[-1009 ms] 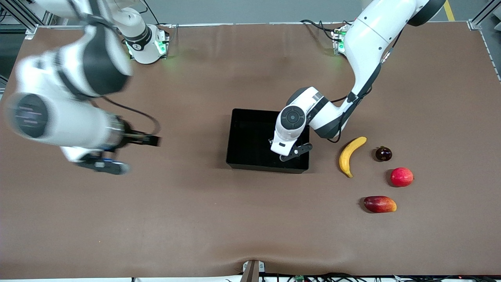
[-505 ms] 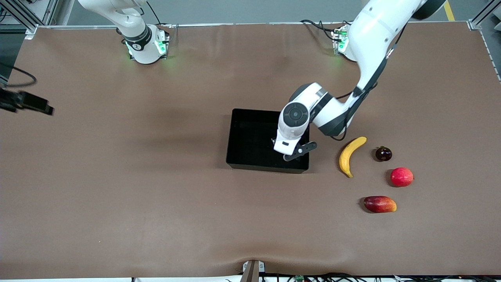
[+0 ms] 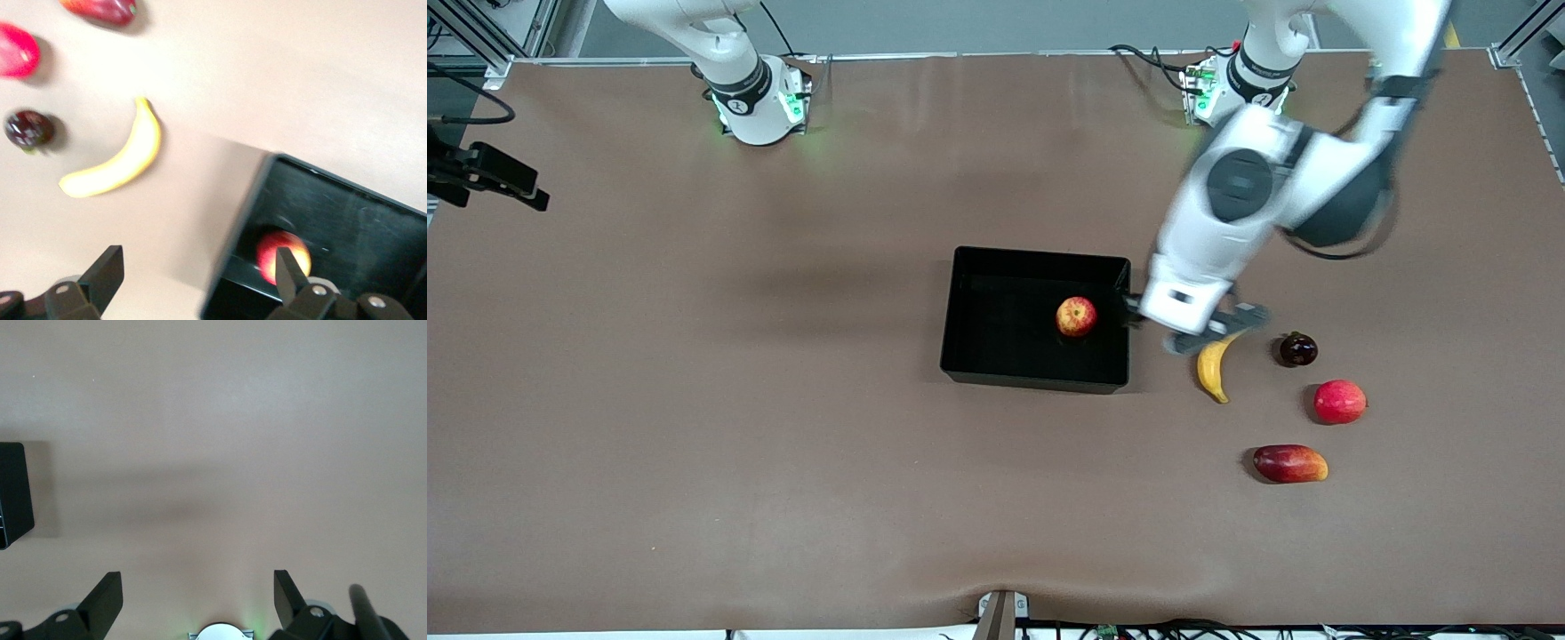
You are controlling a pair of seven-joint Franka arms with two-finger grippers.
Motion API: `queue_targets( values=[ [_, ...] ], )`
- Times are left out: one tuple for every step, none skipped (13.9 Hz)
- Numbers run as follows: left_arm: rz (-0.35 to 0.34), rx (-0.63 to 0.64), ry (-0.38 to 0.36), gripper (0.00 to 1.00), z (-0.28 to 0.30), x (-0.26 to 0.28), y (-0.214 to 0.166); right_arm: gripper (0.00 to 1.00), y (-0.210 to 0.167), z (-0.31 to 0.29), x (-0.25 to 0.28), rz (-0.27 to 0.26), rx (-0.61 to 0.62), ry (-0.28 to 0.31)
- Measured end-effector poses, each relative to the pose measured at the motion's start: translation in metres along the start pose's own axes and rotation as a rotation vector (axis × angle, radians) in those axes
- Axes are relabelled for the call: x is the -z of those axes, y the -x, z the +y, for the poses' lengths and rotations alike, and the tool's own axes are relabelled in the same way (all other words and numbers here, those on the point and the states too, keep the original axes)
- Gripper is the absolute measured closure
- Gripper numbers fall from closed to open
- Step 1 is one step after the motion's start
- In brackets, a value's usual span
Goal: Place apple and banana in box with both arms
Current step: 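Lower the apple into the box and open the left gripper, then move the left gripper to the yellow banana and grasp it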
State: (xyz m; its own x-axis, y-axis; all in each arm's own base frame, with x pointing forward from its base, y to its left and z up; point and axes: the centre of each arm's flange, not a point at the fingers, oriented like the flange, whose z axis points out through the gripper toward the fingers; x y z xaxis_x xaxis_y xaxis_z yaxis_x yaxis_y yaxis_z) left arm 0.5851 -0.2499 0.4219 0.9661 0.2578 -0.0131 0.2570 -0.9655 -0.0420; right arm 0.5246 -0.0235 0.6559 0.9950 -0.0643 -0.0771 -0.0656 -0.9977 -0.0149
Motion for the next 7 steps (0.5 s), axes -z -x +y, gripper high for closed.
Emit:
queue_targets(
  values=[
    [-0.012,-0.054,-0.001,0.0,-0.022,-0.007,-0.016,0.0,0.0,0.0,0.001,0.004,-0.001,0.004],
    [-0.027,-0.128,-0.003,0.0,-0.04,-0.016,-0.029,0.0,0.0,0.001,0.003,0.012,-0.003,0.009],
    [-0.045,-0.217,-0.002,0.0,-0.057,-0.026,-0.04,0.0,0.0,0.003,0.008,0.025,-0.005,0.013],
    [-0.066,-0.307,0.001,0.0,-0.072,-0.039,-0.049,0.0,0.001,0.005,0.013,0.037,-0.008,0.015],
    [-0.088,-0.382,0.007,0.0,-0.083,-0.054,-0.056,0.0,0.001,0.007,0.016,0.044,-0.012,0.016],
    [-0.105,-0.443,0.012,0.0,-0.09,-0.072,-0.062,0.0,0.001,0.012,0.017,0.046,-0.018,0.017],
    [-0.11,-0.493,0.009,0.0,-0.094,-0.09,-0.066,0.0,0.001,0.018,0.017,0.046,-0.017,0.017]
  ],
)
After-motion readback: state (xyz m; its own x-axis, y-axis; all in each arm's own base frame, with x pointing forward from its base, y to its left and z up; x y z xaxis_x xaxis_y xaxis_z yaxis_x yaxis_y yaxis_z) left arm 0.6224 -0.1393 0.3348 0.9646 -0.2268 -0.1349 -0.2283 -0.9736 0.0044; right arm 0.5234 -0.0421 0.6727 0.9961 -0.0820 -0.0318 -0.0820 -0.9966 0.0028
